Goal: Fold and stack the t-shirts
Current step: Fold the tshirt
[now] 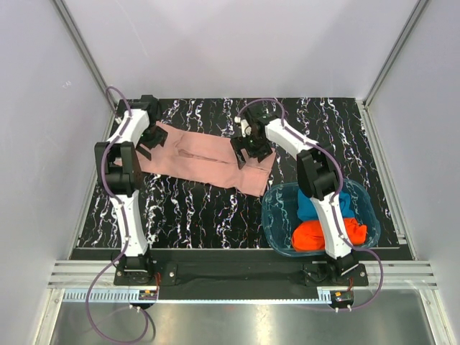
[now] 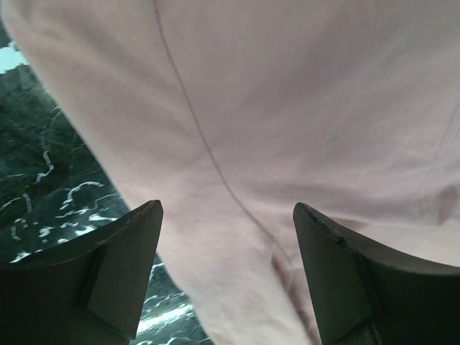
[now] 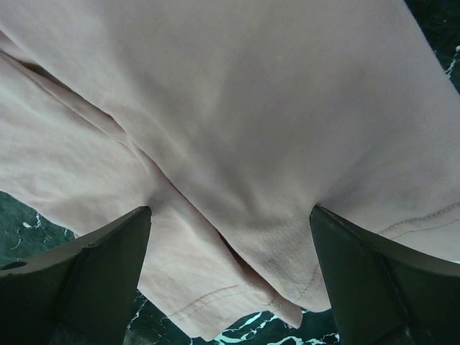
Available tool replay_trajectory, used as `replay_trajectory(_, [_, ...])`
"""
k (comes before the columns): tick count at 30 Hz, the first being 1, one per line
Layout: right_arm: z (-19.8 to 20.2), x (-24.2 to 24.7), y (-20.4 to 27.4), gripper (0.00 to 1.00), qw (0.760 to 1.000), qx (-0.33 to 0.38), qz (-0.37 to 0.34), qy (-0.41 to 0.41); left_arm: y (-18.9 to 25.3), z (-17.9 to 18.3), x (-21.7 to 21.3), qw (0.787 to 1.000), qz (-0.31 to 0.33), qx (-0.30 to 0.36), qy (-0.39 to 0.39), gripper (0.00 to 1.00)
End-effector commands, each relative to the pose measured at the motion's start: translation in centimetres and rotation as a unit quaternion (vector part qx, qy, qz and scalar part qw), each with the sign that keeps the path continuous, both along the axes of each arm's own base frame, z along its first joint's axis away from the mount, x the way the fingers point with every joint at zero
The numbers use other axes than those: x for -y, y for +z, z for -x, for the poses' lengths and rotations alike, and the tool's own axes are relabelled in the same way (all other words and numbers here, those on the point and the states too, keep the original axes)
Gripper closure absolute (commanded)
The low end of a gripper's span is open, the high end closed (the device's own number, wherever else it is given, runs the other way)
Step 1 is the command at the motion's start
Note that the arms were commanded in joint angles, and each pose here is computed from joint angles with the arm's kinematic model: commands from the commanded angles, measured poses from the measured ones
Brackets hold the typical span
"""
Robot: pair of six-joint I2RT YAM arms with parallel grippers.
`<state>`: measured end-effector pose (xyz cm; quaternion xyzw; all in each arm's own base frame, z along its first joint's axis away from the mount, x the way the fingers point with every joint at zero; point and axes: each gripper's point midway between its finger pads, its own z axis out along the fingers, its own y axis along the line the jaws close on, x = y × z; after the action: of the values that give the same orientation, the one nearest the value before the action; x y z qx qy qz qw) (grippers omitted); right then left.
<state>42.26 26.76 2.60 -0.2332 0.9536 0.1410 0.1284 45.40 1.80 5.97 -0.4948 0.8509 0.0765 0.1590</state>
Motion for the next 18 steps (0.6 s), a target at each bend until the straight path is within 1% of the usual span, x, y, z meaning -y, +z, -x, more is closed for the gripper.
replay_trajectory(1, [-1.1,0.2,1.3,0.00,0.998,0.047,0.030,0.004,-1.0,-1.1,0.0,0.999,0.004,-0.004,0.034,0.18])
replay_trajectory(3, [-0.8,0.4,0.9,0.00,0.998,0.045,0.050,-0.005,-1.5,-1.7,0.2,1.000,0.008,-0.005,0.025,0.18])
replay_trajectory(4, [0.0,0.2,0.4,0.00,0.997,0.040,0.062,-0.004,-2.4,-1.9,0.3,1.000,0.008,-0.015,0.012,0.18])
replay_trajectory(6, [1.0,-0.2,0.4,0.00,0.997,0.040,0.071,0.004,-2.3,-3.0,0.1,1.000,0.005,-0.006,-0.002,0.18])
replay_trajectory(9, [3.7,-1.5,0.1,0.00,0.996,0.028,0.081,0.016,-3.5,-3.9,0.3,0.999,0.025,-0.011,-0.042,0.18])
replay_trajectory(12, [6.9,-2.0,-0.9,0.00,0.994,0.001,0.102,0.026,-4.9,-4.8,0.0,0.996,0.057,-0.009,-0.071,0.20])
replay_trajectory(14, [9.0,-2.8,-1.1,0.00,0.993,-0.014,0.111,0.032,-6.1,-4.8,-0.5,0.993,0.068,-0.027,-0.093,0.21])
replay_trajectory(15, [9.9,-2.9,-1.3,0.00,0.993,-0.021,0.114,0.035,-5.6,-5.8,-1.0,0.992,0.066,-0.015,-0.102,0.21])
replay_trajectory(16, [10.9,-3.5,-1.1,0.00,0.993,-0.026,0.111,0.040,-5.9,-6.0,-0.8,0.989,0.079,-0.015,-0.126,0.21])
replay_trajectory(17, [12.0,-4.3,-0.8,0.00,0.993,-0.027,0.107,0.049,-7.0,-5.9,-0.9,0.987,0.085,-0.024,-0.132,0.21])
replay_trajectory(18, [12.8,-4.8,-0.6,0.00,0.993,-0.032,0.104,0.051,-6.6,-6.8,-1.4,0.986,0.091,-0.011,-0.139,0.22])
